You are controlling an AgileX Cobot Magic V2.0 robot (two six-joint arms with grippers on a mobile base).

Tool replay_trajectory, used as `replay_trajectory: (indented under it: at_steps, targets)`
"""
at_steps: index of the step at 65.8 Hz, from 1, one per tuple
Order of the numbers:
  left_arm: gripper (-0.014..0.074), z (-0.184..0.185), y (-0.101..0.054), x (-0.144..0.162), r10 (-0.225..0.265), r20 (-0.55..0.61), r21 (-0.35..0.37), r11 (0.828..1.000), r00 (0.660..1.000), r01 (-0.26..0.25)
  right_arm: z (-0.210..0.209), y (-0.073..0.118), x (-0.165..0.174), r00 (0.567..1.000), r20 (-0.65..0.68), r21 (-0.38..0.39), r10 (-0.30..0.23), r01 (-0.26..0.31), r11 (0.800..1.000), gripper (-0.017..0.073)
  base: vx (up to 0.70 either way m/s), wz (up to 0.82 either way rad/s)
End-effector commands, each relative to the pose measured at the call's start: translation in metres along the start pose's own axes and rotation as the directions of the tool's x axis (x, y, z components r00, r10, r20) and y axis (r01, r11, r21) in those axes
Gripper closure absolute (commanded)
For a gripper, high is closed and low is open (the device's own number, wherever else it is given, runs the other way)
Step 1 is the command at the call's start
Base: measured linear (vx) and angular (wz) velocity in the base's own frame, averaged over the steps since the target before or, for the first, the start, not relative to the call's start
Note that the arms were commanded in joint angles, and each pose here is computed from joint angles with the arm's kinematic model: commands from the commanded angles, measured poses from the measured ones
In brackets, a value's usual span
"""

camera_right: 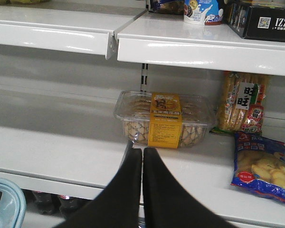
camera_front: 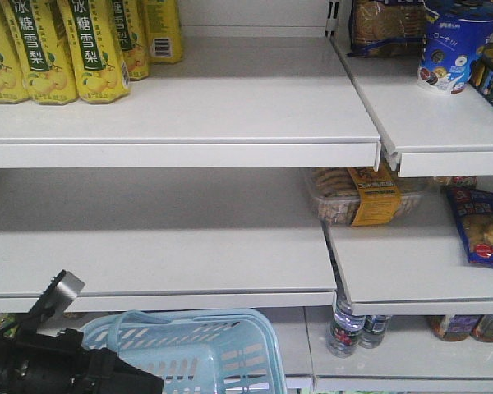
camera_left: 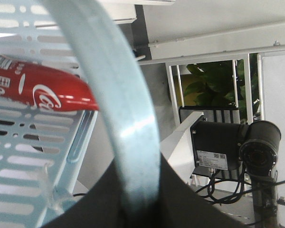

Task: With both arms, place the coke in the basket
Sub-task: 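Swing the left gripper with the basket away from the shelf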

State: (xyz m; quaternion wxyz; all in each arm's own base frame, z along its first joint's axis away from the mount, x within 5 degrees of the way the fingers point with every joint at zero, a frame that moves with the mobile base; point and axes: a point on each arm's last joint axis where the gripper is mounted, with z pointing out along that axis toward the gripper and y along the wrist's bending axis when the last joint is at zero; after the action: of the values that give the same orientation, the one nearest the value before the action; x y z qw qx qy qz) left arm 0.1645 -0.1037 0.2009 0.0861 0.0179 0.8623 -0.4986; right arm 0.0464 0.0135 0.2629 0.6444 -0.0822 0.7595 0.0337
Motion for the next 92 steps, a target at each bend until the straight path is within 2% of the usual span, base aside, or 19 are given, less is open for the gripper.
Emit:
replay_trajectory:
  at_steps: [1,12,16,22,25,31,41,47,53,61,62,65,66,67,69,70,77,88,92]
  targets:
    - [0.06,-0.015,-0.036,0.004,0.073,0.068,0.165,0.983,0.995,-0.084,-0.002,-0.003,-0.014,0.996,0.085,0.031,0.003,-0.006,1.0,0.0569,0.0,0.0]
    - [0.06,-0.037,-0.06,0.02,0.225,0.204,0.142,0.956,0.953,-0.256,-0.002,-0.003,-0.014,0.996,0.085,0.031,0.003,-0.006,1.0,0.0569,0.0,0.0]
    - [0.06,-0.045,-0.066,0.027,0.252,0.244,0.122,0.95,0.937,-0.287,-0.002,-0.003,-0.014,0.996,0.085,0.031,0.003,-0.006,1.0,0.0569,0.0,0.0]
    - [0.06,-0.054,-0.07,0.036,0.264,0.296,0.063,0.953,0.918,-0.295,-0.002,-0.003,-0.014,0.996,0.085,0.031,0.003,-0.006,1.0,0.0569,0.0,0.0]
    - [0.06,-0.059,-0.07,0.039,0.258,0.328,0.022,0.96,0.909,-0.28,-0.002,-0.003,-0.014,0.996,0.085,0.031,0.003,-0.006,1.0,0.0569,0.0,0.0]
    - [0.06,-0.068,-0.07,0.047,0.283,0.379,-0.062,0.958,0.881,-0.28,-0.002,-0.003,-0.014,0.996,0.085,0.031,0.003,-0.006,1.0,0.0569,0.0,0.0]
    - [0.06,-0.082,-0.069,0.057,0.362,0.465,-0.2,0.932,0.808,-0.302,-0.002,-0.003,-0.014,0.996,0.085,0.031,0.003,-0.006,1.0,0.0569,0.0,0.0]
    - [0.06,-0.09,-0.068,0.062,0.418,0.502,-0.276,0.907,0.757,-0.317,-0.002,-0.003,-0.014,0.996,0.085,0.031,0.003,-0.006,1.0,0.0569,0.0,0.0]
    - [0.06,-0.098,-0.066,0.065,0.462,0.534,-0.351,0.883,0.708,-0.311,-0.002,-0.003,-0.014,0.996,0.085,0.031,0.003,-0.006,1.0,0.0569,0.0,0.0]
    - [0.06,-0.108,-0.062,0.067,0.49,0.58,-0.432,0.862,0.651,-0.265,-0.002,-0.003,-0.014,0.996,0.085,0.031,0.003,-0.006,1.0,0.0569,0.0,0.0]
    - [0.06,-0.109,-0.062,0.067,0.5,0.581,-0.448,0.855,0.642,-0.26,-0.002,-0.003,-0.014,0.996,0.085,0.031,0.003,-0.006,1.0,0.0569,0.0,0.0]
    - [0.06,-0.113,-0.061,0.068,0.505,0.599,-0.468,0.85,0.621,-0.241,-0.002,-0.003,-0.014,0.996,0.085,0.031,0.003,-0.006,1.0,0.0569,0.0,0.0]
    - [0.06,-0.114,-0.06,0.067,0.499,0.608,-0.469,0.853,0.617,-0.227,-0.002,-0.003,-0.014,0.996,0.085,0.031,0.003,-0.006,1.0,0.0569,0.0,0.0]
    - [0.06,-0.115,-0.06,0.067,0.507,0.613,-0.482,0.848,0.606,-0.222,-0.002,-0.003,-0.014,0.996,0.085,0.031,0.003,-0.006,1.0,0.0569,0.0,0.0]
    - [0.06,-0.117,-0.06,0.066,0.503,0.63,-0.487,0.849,0.592,-0.203,-0.002,-0.003,-0.014,0.996,0.085,0.031,0.003,-0.006,1.0,0.0569,0.0,0.0]
    - [0.06,-0.118,-0.059,0.066,0.509,0.63,-0.499,0.844,0.586,-0.196,-0.002,-0.003,-0.014,0.996,0.085,0.031,0.003,-0.006,1.0,0.0569,0.0,0.0]
    - [0.06,-0.124,-0.057,0.062,0.518,0.663,-0.529,0.835,0.54,-0.151,-0.002,-0.003,-0.014,0.996,0.085,0.031,0.003,-0.006,1.0,0.0569,0.0,0.0]
    - [0.06,-0.125,-0.045,0.055,0.567,0.708,-0.57,0.811,0.422,-0.133,-0.002,-0.003,-0.014,0.996,0.084,0.031,0.001,-0.003,1.0,0.0569,0.0,0.0]
    - [0.06,-0.121,-0.037,0.054,0.572,0.718,-0.575,0.809,0.398,-0.126,-0.002,-0.003,-0.014,0.996,0.084,0.031,0.001,-0.003,1.0,0.0569,0.0,0.0]
